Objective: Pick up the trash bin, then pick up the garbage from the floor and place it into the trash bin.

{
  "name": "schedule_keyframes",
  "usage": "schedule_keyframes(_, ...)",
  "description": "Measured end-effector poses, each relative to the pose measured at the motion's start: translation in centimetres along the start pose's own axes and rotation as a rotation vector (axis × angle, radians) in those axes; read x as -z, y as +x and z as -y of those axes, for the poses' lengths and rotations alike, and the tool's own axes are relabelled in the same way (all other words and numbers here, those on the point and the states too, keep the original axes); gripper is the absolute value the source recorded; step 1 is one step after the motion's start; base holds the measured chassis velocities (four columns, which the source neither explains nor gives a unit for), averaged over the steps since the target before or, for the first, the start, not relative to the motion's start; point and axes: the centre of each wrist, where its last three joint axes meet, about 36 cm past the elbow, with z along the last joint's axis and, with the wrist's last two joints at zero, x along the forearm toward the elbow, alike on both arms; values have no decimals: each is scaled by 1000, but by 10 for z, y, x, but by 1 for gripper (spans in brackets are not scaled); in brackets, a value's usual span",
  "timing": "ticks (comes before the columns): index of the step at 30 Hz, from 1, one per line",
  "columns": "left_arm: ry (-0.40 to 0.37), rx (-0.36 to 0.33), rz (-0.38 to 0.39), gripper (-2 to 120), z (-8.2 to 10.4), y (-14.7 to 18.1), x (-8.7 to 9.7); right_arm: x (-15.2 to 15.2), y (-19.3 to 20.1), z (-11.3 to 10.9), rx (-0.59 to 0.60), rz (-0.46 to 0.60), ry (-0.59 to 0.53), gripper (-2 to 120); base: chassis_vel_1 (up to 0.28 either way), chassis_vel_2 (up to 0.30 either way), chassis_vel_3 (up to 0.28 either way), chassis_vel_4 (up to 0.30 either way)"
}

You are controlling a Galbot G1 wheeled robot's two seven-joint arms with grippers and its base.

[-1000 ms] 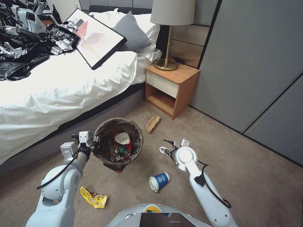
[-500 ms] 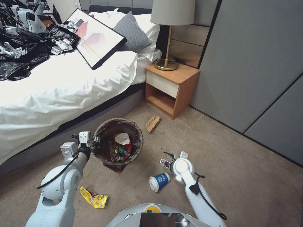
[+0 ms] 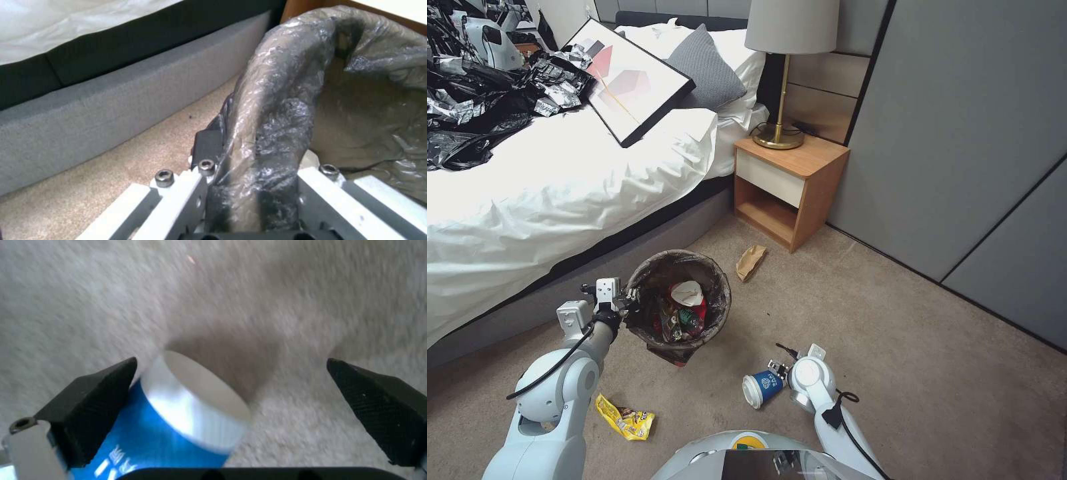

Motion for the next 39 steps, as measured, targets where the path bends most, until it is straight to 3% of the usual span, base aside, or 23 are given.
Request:
schedule_keyframes(13, -1, -3, 5, 5, 0, 1, -1, -46, -1, -12, 24, -81, 35, 100, 0, 0, 0, 0)
schedule_keyframes(28, 2, -4, 8, 5, 1, 1, -2, -60, 5, -19, 48, -109, 87, 100, 0, 0, 0, 0)
schedule_keyframes(39, 6, -5, 12, 5, 1, 0, -2, -63, 4, -19, 37, -108, 85, 67, 0, 0, 0, 0)
